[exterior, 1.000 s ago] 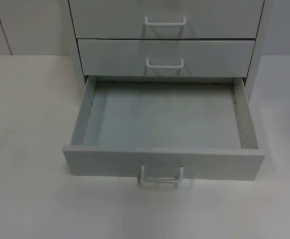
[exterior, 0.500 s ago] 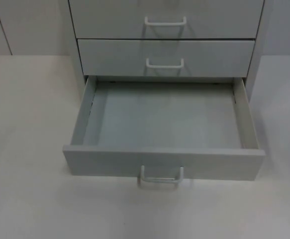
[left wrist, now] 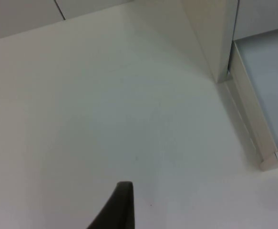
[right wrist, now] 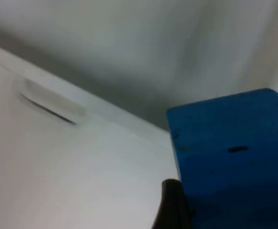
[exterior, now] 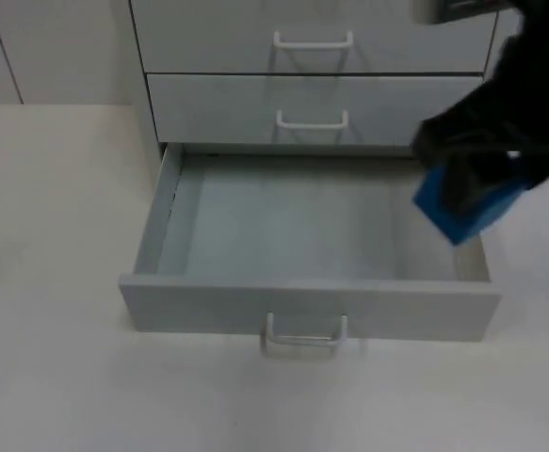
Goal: Open the drawer with the left hand, place the block into the drawer with the right hand, then close the drawer with the left hand.
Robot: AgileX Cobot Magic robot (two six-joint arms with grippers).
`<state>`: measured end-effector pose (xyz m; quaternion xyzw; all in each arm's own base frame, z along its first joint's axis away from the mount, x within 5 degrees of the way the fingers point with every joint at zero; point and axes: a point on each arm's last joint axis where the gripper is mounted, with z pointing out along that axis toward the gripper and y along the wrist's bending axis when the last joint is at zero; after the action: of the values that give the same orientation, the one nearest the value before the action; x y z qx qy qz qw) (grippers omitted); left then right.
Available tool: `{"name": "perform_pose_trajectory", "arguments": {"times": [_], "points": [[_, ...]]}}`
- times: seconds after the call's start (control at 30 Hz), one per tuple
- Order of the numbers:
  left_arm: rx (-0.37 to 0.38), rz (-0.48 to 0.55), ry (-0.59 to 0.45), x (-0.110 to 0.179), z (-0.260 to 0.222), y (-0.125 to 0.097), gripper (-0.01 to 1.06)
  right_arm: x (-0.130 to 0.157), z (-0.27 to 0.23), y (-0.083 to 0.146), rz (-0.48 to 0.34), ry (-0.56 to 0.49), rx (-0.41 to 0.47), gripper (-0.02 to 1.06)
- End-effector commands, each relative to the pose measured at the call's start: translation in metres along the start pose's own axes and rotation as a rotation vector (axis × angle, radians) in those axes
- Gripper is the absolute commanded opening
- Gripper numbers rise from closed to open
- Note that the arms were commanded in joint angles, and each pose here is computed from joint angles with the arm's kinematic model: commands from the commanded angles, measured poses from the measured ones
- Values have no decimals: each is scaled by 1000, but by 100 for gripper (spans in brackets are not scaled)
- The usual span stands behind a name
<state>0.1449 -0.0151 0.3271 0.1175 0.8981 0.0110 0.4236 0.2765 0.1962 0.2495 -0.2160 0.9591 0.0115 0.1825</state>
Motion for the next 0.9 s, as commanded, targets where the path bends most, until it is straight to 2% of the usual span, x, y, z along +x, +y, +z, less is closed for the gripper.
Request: {"name": "perform_pose_trajectory", "arguments": {"times": [0.0,0.1,0.53,0.87], "points": [[15,-9,-11,0,-1,-2,102,-13,10,16,-21,-26,-18,0],[15,-9,-11,0,-1,-2,102,-26,31,32,-5,-39,-32,0],[15,-9,-11,0,-1,-2,102,-37,112,51,161,-97,-94,0],[17,-11,-11,0,-1,-2,102,-31,139,53,189,-47,-81,1]]}}
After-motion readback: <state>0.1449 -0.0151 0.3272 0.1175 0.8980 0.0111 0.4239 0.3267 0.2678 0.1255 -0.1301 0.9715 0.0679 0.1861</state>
